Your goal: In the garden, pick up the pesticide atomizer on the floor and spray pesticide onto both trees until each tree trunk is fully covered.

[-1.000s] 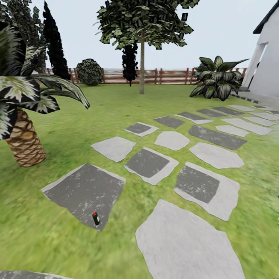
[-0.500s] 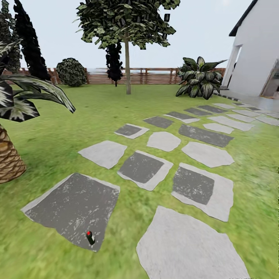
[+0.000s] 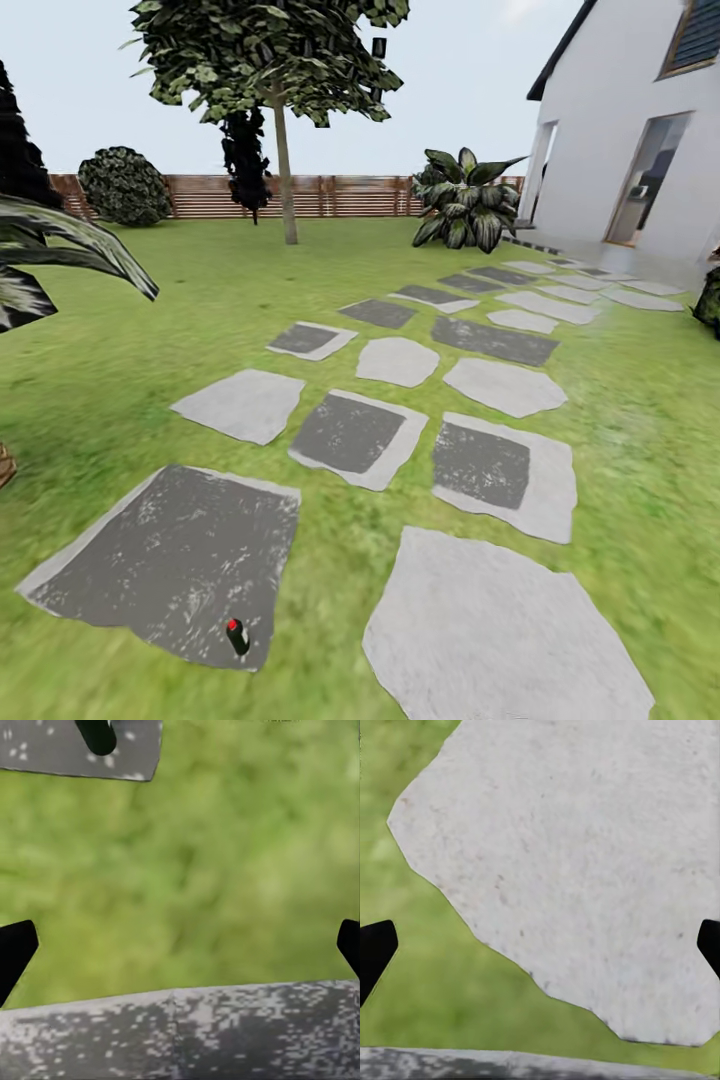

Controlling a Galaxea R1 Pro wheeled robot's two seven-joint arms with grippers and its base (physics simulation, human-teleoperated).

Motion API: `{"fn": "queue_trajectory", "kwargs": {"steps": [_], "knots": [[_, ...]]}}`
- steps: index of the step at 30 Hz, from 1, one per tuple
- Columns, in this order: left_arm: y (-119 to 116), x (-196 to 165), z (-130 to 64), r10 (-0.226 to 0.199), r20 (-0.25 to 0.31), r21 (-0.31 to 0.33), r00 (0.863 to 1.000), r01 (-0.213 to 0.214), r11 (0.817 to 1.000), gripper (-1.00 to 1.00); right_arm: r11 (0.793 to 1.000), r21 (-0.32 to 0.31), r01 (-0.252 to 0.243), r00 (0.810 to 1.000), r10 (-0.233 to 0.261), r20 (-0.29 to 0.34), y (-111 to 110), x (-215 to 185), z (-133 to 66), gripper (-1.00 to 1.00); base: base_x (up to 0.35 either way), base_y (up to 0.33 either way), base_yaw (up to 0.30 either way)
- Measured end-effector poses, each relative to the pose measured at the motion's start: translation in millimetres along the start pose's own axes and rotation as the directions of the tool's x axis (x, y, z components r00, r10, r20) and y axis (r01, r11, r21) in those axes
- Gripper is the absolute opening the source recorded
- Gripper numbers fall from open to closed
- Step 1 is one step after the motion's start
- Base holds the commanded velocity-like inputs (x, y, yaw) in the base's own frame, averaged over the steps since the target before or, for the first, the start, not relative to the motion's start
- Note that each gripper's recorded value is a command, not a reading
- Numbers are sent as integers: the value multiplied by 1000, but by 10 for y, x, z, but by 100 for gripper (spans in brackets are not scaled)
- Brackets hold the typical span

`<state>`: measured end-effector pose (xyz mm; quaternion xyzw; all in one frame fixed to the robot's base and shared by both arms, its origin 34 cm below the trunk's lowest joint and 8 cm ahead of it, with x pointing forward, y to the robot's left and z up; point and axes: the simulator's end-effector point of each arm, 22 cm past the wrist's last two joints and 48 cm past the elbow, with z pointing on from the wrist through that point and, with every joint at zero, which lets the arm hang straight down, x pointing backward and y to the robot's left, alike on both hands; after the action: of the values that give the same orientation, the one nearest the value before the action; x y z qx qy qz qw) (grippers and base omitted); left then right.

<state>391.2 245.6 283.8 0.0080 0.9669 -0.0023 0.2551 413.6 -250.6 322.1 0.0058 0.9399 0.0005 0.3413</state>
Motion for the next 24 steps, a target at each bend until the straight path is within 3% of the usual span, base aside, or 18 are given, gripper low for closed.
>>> {"fn": "queue_trajectory", "kwargs": {"steps": [7, 20, 24], "knots": [[2, 0, 0, 0, 0, -1, 1000, 0, 1000, 100, 1000, 0, 0, 1000, 0, 0, 0, 0, 0, 100, 68, 284, -266], [27, -21, 1, -3, 5, -5, 1000, 3, 1000, 100, 1000, 0, 0, 1000, 0, 0, 0, 0, 0, 100, 7, 14, -266], [392, -217, 3, -15, 68, -49, 998, 18, 999, 100, 1000, 0, 0, 1000, 0, 0, 0, 0, 0, 100, 0, 0, -266]]}}
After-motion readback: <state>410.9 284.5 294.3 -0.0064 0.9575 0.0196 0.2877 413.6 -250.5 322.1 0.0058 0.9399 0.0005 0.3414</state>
